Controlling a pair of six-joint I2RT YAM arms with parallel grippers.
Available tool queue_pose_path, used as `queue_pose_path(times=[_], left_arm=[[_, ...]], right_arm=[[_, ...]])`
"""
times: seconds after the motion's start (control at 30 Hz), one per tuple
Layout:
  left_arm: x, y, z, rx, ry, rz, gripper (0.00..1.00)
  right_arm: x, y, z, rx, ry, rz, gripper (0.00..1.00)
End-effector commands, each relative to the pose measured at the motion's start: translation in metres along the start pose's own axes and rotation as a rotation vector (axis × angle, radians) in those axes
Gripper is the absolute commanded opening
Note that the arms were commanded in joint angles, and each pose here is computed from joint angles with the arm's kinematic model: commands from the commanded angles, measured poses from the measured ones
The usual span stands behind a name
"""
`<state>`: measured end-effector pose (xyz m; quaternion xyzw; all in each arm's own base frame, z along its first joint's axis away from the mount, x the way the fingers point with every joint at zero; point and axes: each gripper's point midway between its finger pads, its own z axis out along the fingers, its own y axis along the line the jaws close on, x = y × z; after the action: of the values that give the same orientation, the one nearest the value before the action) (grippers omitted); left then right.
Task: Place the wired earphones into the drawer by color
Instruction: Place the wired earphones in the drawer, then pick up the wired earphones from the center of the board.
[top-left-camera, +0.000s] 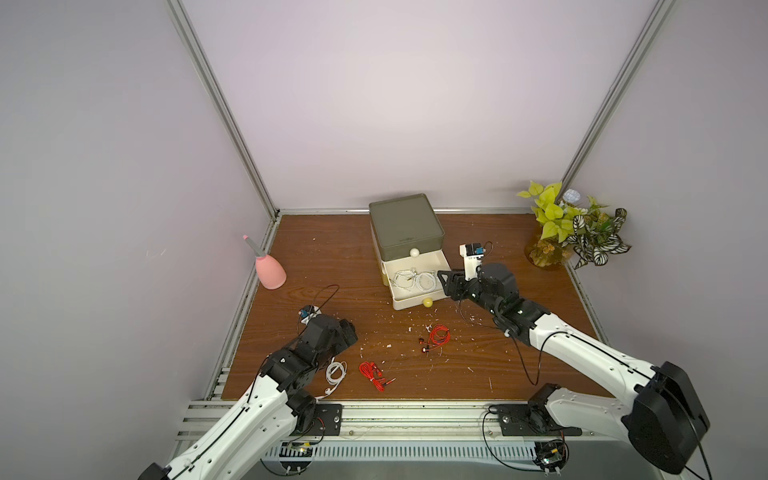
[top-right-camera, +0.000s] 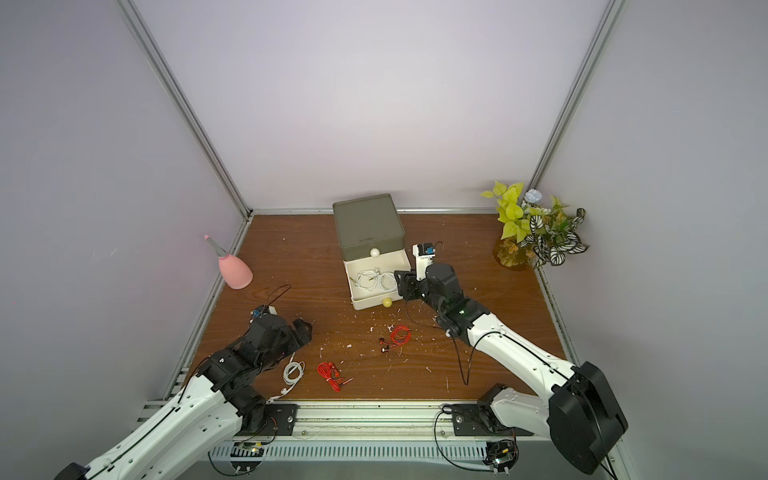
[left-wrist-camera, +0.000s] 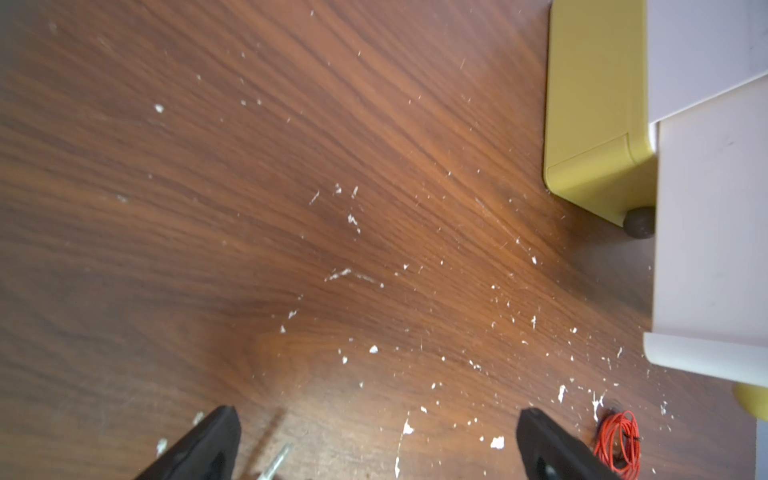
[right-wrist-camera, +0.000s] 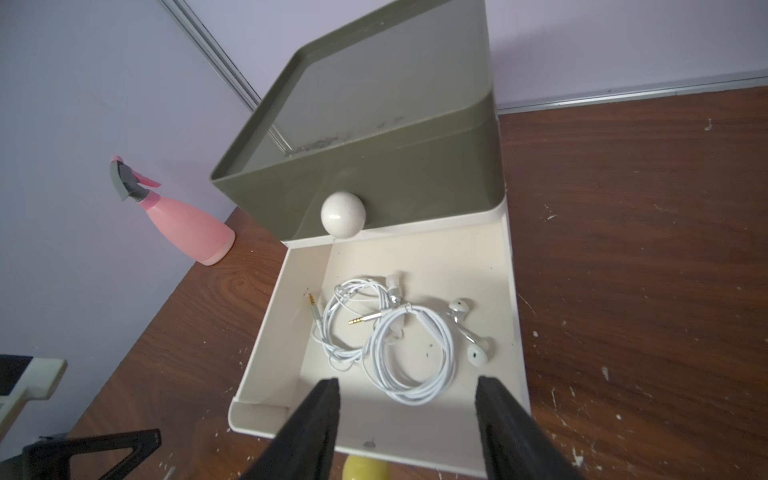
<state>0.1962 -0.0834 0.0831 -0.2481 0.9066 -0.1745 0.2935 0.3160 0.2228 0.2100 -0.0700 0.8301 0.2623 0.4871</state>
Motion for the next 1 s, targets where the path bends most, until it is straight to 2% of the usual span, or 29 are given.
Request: queue_pose_path(times=[0.0, 0.3, 0.47, 0.7, 0.97], left_arm=[[0.009, 0.009, -0.007, -0.073, 0.075, 0.019, 1.0], [0.027, 0.038, -0.01, -0.245, 0.201, 0.112, 1.0], [0.031, 0.041, -0.01, -0.286, 0.21, 0.142, 0.96], [0.041, 0.045, -0.005, -0.33, 0.276, 0.188, 0.94], [0.046, 0.045, -0.004, -0.33, 0.305, 0.195, 0.8]], right_arm=[[-0.004, -0.008, -0.012, 0.029, -0.035, -0.043, 0.6], [0.005, -0.023, -0.025, 0.064, -0.057, -0.098, 0.62], [0.005, -0.03, -0.034, 0.078, -0.111, -0.126, 0.62], [0.003, -0.033, -0.045, 0.072, -0.188, -0.123, 0.63], [0.007, -0.035, -0.046, 0.074, -0.19, -0.124, 0.63]])
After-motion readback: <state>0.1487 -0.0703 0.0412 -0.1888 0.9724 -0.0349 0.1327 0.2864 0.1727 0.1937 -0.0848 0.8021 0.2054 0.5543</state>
